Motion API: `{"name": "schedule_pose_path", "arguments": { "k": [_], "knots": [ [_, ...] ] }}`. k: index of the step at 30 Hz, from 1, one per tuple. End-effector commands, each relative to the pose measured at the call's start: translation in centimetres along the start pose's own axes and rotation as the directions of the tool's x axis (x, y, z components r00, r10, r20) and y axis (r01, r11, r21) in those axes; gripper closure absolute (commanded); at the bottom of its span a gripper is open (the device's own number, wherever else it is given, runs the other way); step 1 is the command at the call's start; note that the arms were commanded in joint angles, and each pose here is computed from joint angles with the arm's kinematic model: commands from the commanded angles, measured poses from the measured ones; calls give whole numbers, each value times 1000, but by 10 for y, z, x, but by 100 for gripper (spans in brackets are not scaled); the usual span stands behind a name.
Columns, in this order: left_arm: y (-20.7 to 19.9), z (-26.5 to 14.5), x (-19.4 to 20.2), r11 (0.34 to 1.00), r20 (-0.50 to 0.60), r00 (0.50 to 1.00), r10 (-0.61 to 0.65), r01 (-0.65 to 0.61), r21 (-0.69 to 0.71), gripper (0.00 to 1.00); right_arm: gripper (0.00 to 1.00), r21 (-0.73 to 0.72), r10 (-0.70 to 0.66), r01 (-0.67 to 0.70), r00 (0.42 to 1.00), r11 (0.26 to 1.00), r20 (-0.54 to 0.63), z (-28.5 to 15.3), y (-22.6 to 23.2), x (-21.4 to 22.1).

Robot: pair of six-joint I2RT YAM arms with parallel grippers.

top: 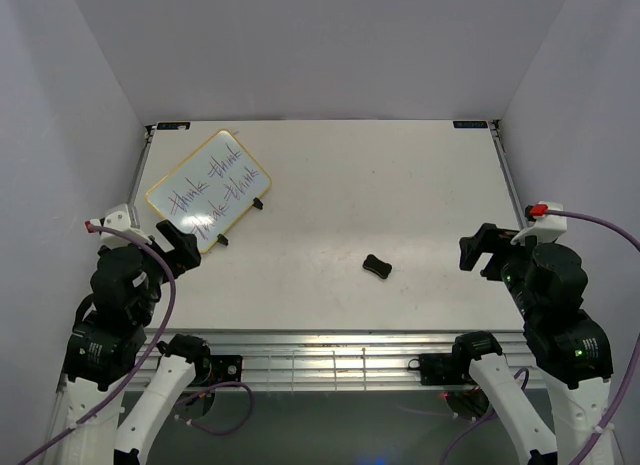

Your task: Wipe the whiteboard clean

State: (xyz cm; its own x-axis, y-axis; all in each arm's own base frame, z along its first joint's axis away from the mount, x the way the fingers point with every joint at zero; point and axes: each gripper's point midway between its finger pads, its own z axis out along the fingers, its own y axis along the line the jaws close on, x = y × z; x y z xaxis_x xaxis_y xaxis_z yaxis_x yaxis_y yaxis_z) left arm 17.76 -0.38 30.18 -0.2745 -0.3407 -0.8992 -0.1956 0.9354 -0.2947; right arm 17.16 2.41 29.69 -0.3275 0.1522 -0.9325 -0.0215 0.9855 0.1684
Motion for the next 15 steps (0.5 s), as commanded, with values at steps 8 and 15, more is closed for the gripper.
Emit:
{"name": "schedule_pose_path", "arguments": {
  "k": [8,15],
  "knots": [
    [-15,27,39,996,-151,985,-82,85,11,2,10,-108,2,14,989,994,146,13,16,-7],
    [-84,61,36,950,-184,982,-38,93,299,2,10,-164,6,27,980,986,199,15,24,-3]
  ]
}}
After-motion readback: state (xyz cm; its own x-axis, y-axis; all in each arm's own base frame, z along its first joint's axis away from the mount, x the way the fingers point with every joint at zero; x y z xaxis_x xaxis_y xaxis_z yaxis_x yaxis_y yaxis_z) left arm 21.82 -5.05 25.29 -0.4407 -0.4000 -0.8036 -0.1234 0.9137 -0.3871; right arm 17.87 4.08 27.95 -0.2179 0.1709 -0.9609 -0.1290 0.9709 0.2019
